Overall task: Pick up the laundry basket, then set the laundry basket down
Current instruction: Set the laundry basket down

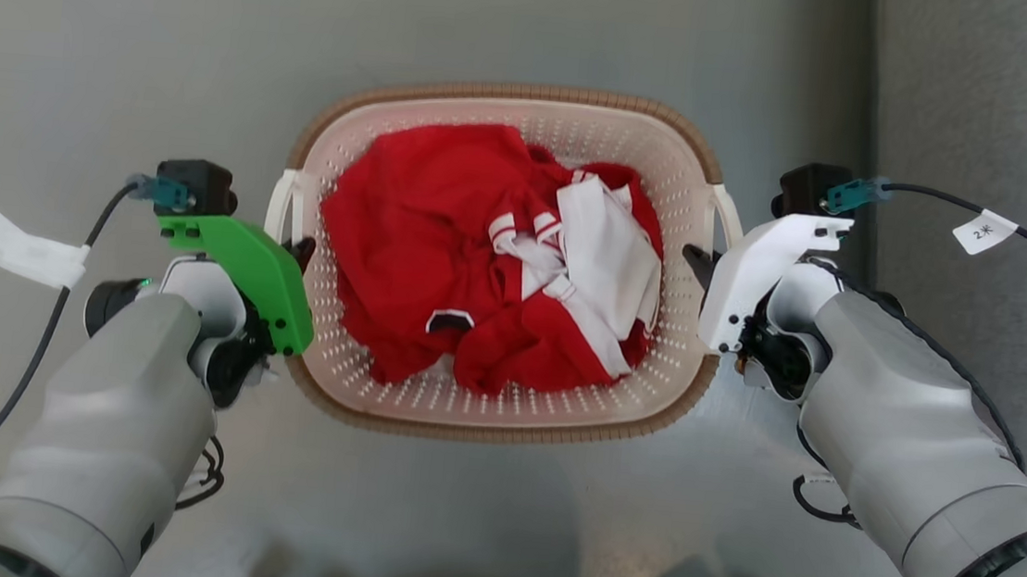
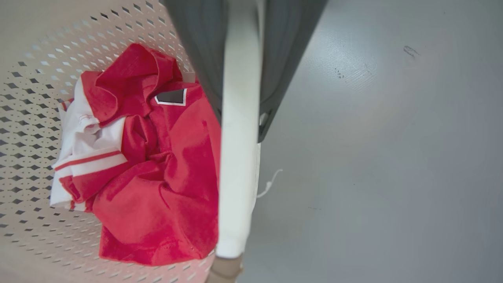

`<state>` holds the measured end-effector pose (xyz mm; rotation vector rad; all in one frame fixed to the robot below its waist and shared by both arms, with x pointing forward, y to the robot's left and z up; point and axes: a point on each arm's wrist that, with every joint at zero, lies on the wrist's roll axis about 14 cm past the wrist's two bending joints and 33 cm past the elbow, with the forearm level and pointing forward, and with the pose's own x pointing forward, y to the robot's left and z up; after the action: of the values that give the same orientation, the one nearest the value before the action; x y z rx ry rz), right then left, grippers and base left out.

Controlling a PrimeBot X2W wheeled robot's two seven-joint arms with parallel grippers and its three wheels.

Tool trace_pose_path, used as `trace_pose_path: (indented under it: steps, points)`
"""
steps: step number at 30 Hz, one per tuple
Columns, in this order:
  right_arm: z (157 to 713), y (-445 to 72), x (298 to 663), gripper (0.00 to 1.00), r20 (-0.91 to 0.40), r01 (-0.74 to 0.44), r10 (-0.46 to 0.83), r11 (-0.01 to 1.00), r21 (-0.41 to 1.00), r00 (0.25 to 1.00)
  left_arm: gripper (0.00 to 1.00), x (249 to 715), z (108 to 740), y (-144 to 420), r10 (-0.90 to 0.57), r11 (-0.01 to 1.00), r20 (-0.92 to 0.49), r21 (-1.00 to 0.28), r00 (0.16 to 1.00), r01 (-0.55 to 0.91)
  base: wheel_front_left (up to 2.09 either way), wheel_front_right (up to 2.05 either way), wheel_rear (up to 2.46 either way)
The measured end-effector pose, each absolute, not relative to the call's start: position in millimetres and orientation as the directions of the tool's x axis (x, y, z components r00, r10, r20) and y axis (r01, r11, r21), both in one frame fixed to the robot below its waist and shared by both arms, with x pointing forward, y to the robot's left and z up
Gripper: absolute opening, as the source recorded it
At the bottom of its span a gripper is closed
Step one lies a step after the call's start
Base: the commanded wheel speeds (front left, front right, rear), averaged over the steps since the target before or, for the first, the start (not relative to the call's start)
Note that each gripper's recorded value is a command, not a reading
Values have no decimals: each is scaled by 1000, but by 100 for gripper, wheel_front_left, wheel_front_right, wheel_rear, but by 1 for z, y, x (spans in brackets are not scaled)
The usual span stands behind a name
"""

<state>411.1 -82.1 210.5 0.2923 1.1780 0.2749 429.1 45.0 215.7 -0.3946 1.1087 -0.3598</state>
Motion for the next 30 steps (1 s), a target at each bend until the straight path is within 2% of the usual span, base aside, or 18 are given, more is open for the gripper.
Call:
trace_pose_path:
  steps: [8,30]
  points:
    - [186,-81,418,0,-851,-45,361,927,373,380,0,441,194,45,-464,876,-777,-473,425,92,0,0,0]
    - [134,-77,414,0,-838,-13,360,921,389,409,0,437,139,50,-439,883,-778,-465,449,59,0,0,0]
